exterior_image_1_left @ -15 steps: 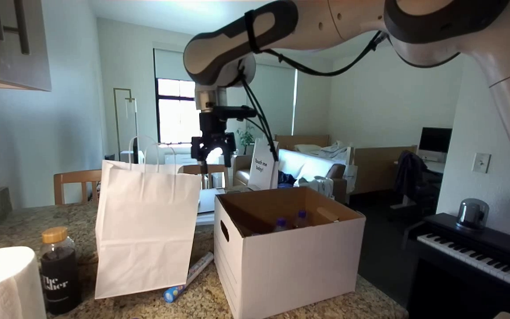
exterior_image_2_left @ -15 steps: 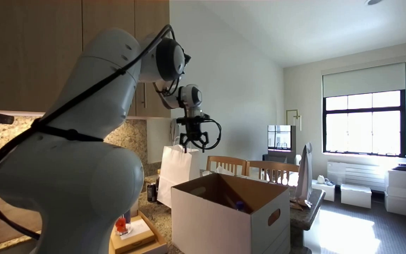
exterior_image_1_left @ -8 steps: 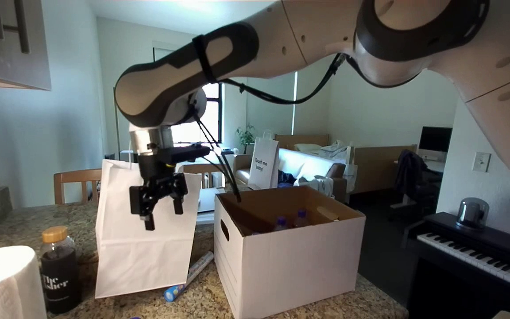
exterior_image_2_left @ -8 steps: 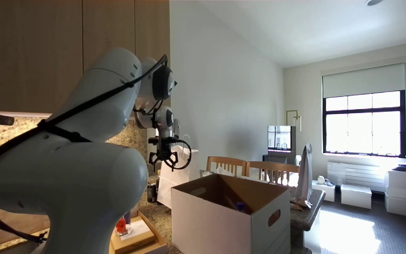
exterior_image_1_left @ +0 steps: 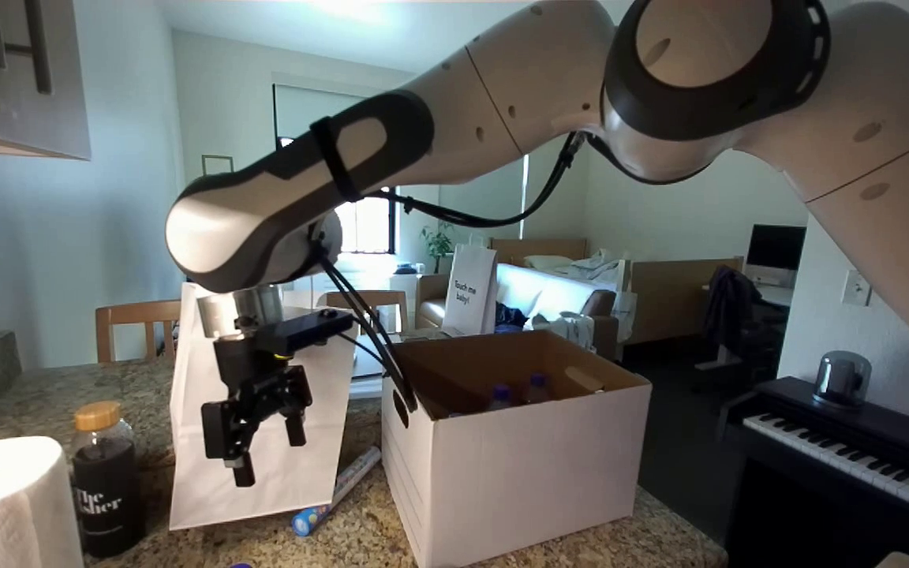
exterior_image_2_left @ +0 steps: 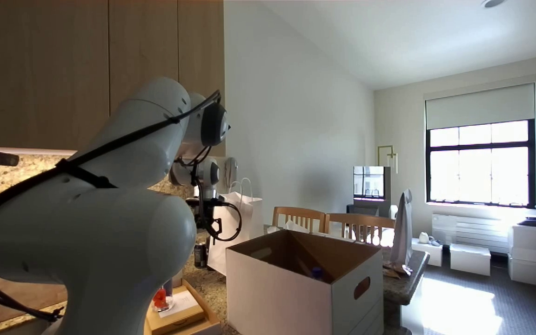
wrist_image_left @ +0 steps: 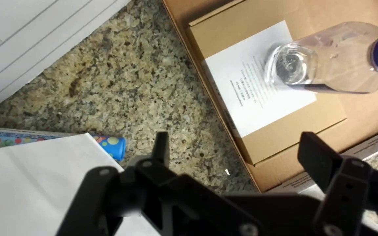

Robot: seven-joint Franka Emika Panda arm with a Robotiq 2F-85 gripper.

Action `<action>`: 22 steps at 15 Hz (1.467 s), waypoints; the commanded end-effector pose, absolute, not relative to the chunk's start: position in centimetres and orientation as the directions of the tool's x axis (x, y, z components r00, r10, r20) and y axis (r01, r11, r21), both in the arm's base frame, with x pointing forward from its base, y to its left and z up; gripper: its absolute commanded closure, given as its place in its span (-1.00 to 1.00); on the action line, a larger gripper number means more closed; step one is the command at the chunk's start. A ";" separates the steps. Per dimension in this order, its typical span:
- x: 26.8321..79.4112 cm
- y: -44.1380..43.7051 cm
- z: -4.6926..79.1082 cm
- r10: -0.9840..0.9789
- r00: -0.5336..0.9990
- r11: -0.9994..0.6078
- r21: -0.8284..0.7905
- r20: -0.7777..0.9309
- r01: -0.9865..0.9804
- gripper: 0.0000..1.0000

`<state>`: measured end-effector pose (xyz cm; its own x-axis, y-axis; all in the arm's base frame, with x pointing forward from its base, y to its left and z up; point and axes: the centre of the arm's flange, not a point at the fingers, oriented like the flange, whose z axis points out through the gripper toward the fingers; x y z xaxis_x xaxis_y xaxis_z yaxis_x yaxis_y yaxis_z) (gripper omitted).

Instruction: Put two water bottles in the white storage box.

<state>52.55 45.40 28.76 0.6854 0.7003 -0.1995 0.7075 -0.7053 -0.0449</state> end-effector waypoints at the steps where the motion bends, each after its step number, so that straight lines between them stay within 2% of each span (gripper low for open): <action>1: 49.3 46.5 28.4 0.746 0.653 -0.663 -0.045 -0.133 0.747 -1.00; 7: 44.2 51.6 24.9 0.740 0.672 -0.672 -0.027 -0.018 0.740 -1.00; 15: 41.6 52.3 26.1 0.521 0.846 -0.853 0.091 0.116 0.514 -1.00; 22: 41.5 49.7 27.2 0.433 0.902 -0.899 0.065 -0.007 0.432 -1.00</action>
